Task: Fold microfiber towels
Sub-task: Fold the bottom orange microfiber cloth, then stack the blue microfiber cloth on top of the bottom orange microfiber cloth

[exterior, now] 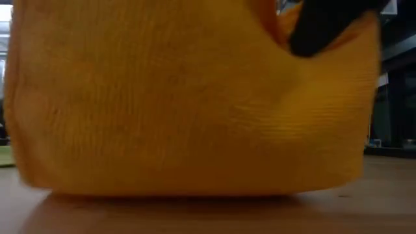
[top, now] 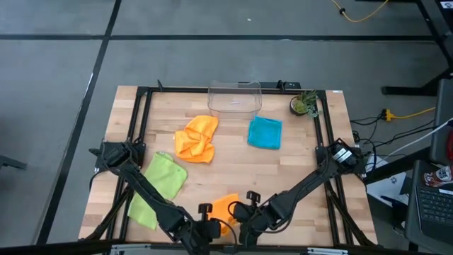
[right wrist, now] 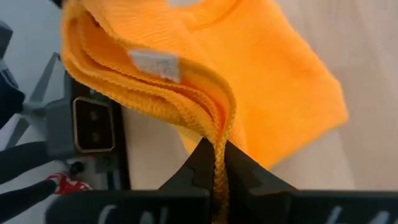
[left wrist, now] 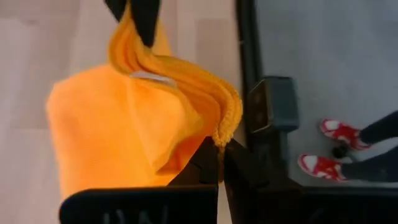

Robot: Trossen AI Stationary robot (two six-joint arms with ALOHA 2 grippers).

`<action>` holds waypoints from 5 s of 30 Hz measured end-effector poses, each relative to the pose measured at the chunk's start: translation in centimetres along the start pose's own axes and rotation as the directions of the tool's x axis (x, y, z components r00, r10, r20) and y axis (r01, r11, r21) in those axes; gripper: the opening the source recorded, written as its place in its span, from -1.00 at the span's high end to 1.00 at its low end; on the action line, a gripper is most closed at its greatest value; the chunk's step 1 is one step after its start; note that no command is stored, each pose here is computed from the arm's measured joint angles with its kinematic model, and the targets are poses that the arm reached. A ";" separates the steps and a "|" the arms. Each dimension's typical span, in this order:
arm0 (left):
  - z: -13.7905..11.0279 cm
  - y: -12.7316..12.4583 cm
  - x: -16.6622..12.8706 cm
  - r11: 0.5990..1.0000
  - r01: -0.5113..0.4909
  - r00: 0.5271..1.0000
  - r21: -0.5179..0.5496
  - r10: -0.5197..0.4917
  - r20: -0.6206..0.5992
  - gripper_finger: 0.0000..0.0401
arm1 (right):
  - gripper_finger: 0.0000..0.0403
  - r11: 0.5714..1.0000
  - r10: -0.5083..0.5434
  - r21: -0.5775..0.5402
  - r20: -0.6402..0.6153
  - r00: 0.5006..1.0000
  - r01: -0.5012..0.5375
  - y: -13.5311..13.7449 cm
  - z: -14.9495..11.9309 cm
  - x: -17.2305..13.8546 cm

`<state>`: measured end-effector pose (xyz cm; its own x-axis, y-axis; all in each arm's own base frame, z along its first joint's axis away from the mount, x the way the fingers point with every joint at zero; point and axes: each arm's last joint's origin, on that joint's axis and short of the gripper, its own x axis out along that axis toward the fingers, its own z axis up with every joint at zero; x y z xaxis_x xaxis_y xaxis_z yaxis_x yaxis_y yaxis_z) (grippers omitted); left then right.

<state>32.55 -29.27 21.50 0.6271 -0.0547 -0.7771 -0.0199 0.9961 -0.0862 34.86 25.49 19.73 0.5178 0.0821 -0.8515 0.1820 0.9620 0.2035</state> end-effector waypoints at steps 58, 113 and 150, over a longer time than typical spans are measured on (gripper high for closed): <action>-2.5 4.0 -0.8 0.894 -0.442 0.876 -0.073 0.413 -0.248 0.48 | -0.01 0.993 -0.102 -0.046 0.131 0.986 0.109 -4.6 7.1 1.9; 5.0 4.9 -9.2 0.828 -0.534 0.845 -0.172 0.516 -0.142 0.51 | -0.01 0.962 -0.228 -0.209 -0.258 0.939 0.176 -11.1 4.9 9.0; 8.2 8.8 -7.0 0.723 -0.498 0.864 -0.478 0.463 -0.199 0.51 | -0.01 0.927 -0.214 0.341 0.139 0.967 0.156 -20.0 -9.1 -11.9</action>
<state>34.35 -19.58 31.31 0.3773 0.4004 -0.8351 -0.6989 0.7147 0.0269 17.49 7.67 21.37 0.5779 -0.1626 -0.7998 0.5347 0.8157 0.2206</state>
